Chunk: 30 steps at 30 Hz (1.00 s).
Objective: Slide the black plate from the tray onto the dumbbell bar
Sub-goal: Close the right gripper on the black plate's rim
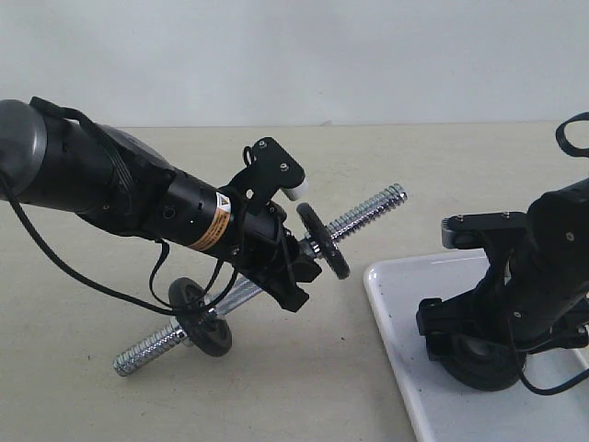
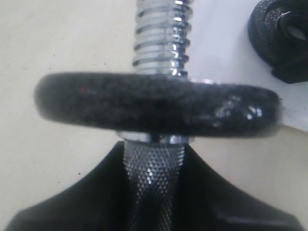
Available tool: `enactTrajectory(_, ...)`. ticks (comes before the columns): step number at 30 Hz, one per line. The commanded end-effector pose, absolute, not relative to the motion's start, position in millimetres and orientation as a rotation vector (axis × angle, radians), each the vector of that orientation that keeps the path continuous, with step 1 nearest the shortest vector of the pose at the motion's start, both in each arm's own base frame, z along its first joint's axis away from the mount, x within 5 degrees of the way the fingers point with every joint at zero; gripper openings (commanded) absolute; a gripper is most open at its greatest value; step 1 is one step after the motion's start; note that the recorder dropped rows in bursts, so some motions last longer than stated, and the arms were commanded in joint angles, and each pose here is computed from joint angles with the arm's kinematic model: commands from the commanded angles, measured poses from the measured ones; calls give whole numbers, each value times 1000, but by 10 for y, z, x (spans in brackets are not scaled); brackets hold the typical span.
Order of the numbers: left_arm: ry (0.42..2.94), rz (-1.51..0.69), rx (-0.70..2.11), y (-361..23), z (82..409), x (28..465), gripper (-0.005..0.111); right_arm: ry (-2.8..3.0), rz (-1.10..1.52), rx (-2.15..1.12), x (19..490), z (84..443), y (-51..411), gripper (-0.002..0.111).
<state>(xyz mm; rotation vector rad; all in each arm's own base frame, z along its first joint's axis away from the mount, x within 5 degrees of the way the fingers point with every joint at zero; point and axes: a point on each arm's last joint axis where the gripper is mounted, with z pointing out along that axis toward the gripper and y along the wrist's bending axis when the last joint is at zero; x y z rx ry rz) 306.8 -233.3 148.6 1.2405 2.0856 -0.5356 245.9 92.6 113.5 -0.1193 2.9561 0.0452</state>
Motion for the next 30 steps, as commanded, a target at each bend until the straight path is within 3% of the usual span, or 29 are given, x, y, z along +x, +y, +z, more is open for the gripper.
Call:
enactTrajectory(1,2011,-602,1182,-2383,1825,3060,4,3080,7,-61,2322,966,880,105)
enactTrajectory(4,2011,-602,1182,-2383,1825,3060,4,3082,5,-61,2320,966,879,104)
enactTrajectory(7,2011,-602,1182,-2383,1825,3060,4,3084,5,-53,2318,966,879,89)
enactTrajectory(10,2011,-602,1182,-2383,1825,3060,4,3082,8,-46,2320,966,881,52)
enactTrajectory(13,2011,-602,1182,-2383,1825,3060,4,3085,7,-46,2318,966,880,2)
enactTrajectory(26,2010,-605,1183,-2384,1825,3059,4,3034,27,-143,2361,970,896,1)
enactTrajectory(30,2010,-605,1183,-2384,1825,3059,4,2938,71,-316,2458,1004,947,0)
